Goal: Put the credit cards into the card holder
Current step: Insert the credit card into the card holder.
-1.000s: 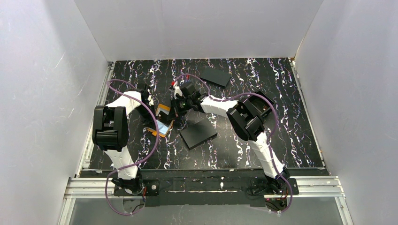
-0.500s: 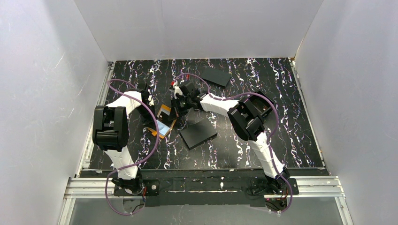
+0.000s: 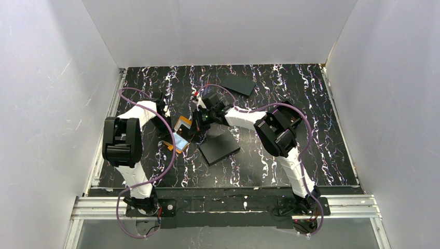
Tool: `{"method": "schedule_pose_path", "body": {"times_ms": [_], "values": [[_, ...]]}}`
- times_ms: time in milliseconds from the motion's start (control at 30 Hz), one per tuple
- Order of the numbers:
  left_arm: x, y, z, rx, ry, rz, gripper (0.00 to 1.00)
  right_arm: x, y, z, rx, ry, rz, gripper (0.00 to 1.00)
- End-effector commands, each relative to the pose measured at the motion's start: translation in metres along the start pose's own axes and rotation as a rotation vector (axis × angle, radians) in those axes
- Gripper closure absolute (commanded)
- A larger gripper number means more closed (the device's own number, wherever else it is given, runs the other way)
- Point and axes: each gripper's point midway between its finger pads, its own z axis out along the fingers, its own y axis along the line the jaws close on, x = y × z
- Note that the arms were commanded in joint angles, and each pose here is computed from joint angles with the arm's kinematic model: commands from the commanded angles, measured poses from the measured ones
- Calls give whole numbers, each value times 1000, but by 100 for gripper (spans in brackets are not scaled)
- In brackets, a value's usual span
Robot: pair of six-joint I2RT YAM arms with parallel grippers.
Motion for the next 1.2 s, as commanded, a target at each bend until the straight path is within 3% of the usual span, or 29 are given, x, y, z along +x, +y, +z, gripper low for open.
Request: {"method": "schedule_pose_path", "body": {"times_ms": [0,533,1167], "values": [[10,14,6,-70,41,19,100,-7,-5,-7,51,-60,35,99],[9,12,6,-60,40,21,100,4,-2,8,24,101,-21,99],[8,11,5,-54,38,21,100,-3,6,18,-6,64,5,99]]}}
